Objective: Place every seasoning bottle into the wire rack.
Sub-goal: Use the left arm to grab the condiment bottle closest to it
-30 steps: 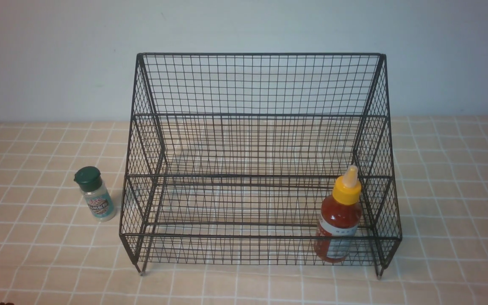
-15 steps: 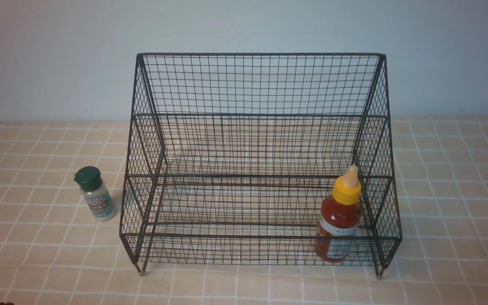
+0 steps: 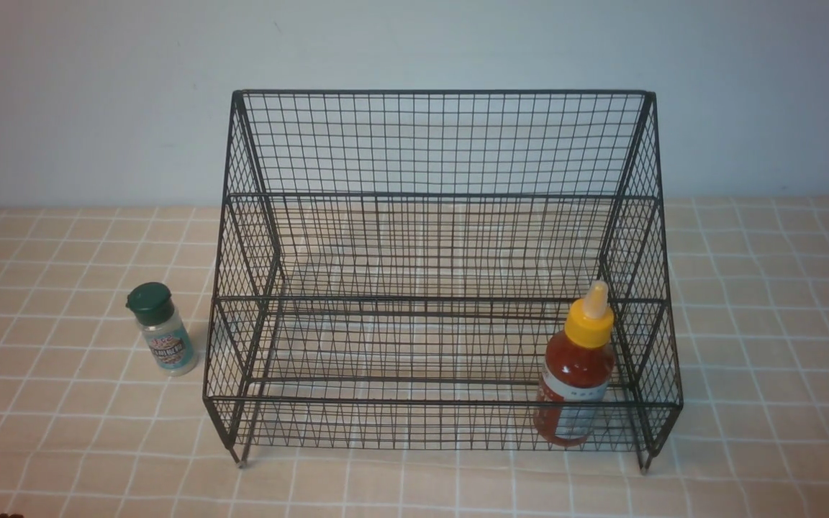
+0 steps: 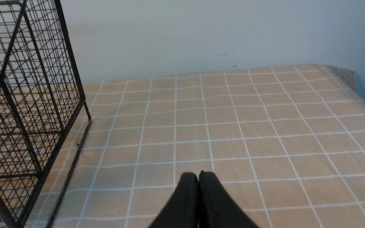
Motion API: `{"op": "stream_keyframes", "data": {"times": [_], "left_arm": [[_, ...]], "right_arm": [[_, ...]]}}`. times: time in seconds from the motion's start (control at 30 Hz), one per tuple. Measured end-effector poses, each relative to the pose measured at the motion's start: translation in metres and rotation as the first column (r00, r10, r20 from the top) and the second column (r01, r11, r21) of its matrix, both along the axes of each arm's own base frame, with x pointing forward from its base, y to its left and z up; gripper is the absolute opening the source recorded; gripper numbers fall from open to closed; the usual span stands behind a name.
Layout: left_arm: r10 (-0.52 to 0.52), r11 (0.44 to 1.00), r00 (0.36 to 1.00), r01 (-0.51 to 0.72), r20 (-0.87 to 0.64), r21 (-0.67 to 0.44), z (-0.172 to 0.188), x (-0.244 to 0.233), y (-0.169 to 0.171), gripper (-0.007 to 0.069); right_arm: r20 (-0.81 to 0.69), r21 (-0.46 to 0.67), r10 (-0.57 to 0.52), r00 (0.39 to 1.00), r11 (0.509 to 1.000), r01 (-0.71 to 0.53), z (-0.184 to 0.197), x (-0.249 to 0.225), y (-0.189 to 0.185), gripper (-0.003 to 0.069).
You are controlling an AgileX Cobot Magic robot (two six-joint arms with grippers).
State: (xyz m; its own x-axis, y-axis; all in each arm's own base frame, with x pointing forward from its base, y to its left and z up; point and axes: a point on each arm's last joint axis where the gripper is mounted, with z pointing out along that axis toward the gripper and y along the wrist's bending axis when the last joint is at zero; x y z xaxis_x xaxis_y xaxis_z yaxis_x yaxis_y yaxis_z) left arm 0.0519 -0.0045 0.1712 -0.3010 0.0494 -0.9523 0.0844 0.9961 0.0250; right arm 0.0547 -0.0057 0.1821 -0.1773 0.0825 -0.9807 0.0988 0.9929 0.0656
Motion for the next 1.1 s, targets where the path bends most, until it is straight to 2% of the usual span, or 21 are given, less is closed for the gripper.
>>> {"op": "stream_keyframes", "data": {"times": [0.83,0.9,1.0,1.03,1.1], "left_arm": [[0.002,1.000,1.000,-0.002,0.010,0.003,0.001,0.000,0.000,-0.0007],[0.013,0.997,0.999,-0.009,0.052,-0.079,0.004,0.002,-0.001,-0.0007],[0.059,0.956,0.986,-0.011,0.156,-0.292,0.016,0.004,-0.003,-0.0007],[0.063,0.952,0.985,-0.010,0.163,-0.305,0.017,0.004,-0.003,-0.0007],[0.122,0.890,0.960,0.006,0.251,-0.456,0.028,0.004,-0.001,-0.0007]], "right_arm": [[0.000,0.001,0.000,1.000,1.000,0.000,0.000,0.000,0.000,-0.0013],[0.000,0.001,0.000,1.000,1.000,0.000,0.000,0.000,0.000,-0.0013],[0.000,0.001,0.000,1.000,1.000,0.000,0.000,0.000,0.000,-0.0013],[0.000,0.001,0.000,1.000,1.000,0.000,0.000,0.000,0.000,-0.0013],[0.000,0.001,0.000,1.000,1.000,0.000,0.000,0.000,0.000,-0.0013]]}}
